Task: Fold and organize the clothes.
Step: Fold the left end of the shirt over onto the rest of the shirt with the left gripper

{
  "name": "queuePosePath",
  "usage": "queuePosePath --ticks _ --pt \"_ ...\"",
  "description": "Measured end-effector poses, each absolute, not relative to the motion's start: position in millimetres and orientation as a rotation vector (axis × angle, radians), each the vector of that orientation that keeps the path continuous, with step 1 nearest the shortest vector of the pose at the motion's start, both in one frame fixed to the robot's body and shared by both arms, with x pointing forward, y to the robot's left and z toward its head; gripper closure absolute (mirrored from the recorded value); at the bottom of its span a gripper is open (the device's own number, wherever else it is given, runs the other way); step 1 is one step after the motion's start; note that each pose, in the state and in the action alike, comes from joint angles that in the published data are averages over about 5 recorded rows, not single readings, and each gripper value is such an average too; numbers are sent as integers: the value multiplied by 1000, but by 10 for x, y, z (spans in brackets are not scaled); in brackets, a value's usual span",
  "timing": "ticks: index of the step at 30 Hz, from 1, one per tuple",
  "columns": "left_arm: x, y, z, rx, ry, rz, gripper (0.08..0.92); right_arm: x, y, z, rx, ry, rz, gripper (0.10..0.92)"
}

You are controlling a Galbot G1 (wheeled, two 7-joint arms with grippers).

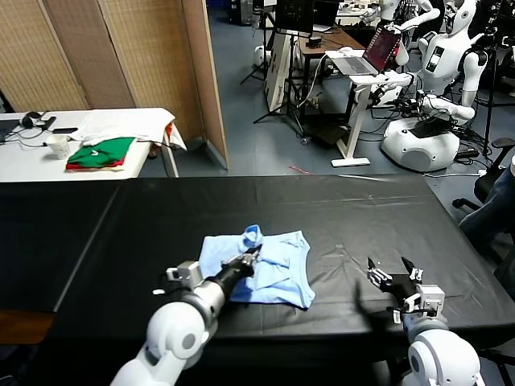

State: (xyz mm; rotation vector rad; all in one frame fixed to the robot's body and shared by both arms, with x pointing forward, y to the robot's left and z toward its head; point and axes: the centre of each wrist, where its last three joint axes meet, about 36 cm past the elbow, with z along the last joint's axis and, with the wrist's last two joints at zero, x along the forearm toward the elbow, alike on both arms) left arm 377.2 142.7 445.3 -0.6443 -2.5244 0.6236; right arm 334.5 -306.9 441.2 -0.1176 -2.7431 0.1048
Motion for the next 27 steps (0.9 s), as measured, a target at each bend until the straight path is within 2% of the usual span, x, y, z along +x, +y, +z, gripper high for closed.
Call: queuePosePath --ticks 6,21,24,27 --pt "3773 1287 4408 -669 -2499 647 835 3373 -3047 4407 -107 -2745 107 115" --pt "3866 1052 4225 -659 -2497 665 835 3407 -2990 4415 -34 -2773 124 115" --pt "3889 1031 4165 -651 -2515 669 788 3407 -2944 4425 30 -2787 118 115" --pt "3916 1035 4129 -641 -2519 714 639 3419 -2892 4421 91 -2792 107 115"
